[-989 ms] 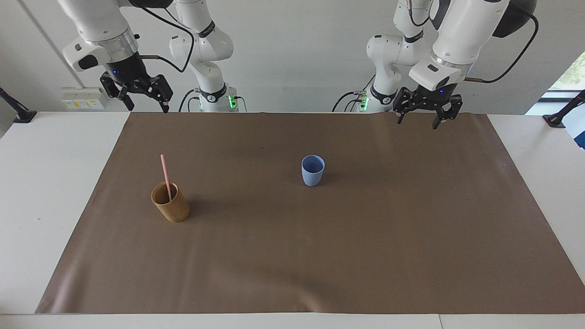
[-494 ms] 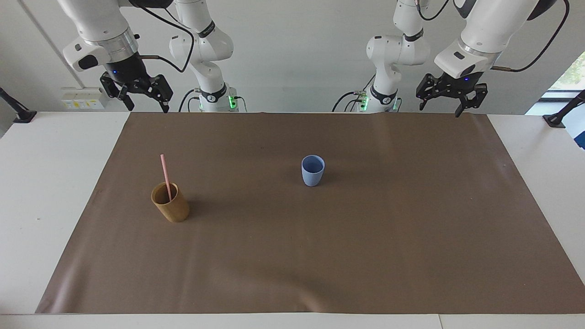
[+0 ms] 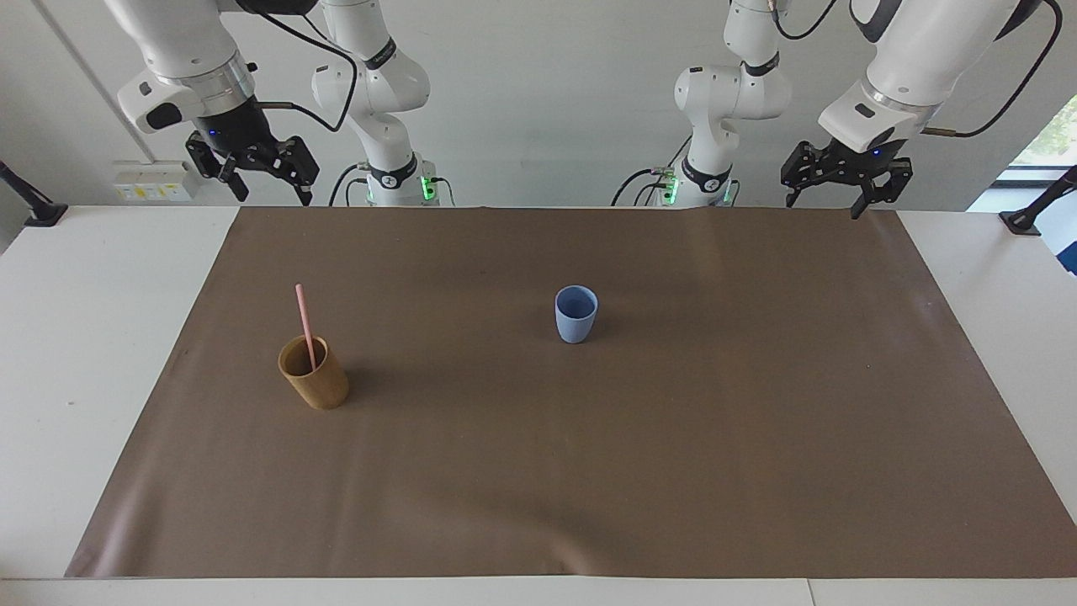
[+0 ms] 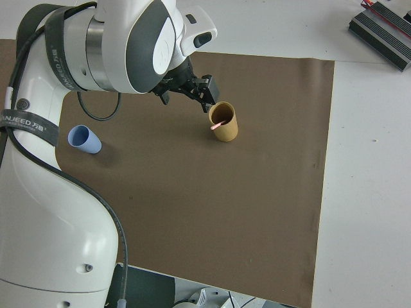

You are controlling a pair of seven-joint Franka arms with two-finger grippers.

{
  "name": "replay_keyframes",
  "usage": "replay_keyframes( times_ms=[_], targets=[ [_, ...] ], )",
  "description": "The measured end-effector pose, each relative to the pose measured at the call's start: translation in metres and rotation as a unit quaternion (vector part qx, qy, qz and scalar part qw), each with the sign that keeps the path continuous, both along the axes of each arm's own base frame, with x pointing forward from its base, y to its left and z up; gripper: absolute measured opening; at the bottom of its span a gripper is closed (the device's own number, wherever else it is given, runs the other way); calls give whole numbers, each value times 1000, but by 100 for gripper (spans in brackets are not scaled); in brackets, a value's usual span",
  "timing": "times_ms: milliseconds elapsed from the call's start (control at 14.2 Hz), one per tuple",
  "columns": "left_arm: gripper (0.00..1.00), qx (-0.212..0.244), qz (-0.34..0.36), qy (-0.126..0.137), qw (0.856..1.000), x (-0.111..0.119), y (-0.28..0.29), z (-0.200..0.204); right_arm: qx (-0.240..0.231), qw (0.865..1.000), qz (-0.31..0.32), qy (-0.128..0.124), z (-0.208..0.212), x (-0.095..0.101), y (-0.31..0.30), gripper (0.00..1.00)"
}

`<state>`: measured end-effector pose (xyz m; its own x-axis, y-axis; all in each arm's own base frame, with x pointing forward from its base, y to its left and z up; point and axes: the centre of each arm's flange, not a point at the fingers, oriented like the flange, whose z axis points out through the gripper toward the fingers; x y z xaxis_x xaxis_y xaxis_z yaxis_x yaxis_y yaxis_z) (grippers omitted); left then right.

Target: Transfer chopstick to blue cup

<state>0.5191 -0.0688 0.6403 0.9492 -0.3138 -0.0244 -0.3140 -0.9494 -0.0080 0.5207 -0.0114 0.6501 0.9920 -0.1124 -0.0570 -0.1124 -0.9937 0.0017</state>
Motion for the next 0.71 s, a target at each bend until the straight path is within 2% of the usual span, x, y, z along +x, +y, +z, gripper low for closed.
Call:
replay_keyframes(
  times_ms=[141,212,424,706],
  targets=[
    [100,-4,1,-31,1000,7,-1,5,0,1000,-2,1,0,0,-2,100],
    [100,-5,7,-36,999,8,-1,6,0,1000,-2,-3,0,0,-3,100],
    [100,-7,48,-37,998,8,0,6,0,1000,-5,-11,-8,5,-7,100],
    [100,-7,66,-35,997,9,7,6,4,999,35,-5,-68,21,-28,100]
  ],
)
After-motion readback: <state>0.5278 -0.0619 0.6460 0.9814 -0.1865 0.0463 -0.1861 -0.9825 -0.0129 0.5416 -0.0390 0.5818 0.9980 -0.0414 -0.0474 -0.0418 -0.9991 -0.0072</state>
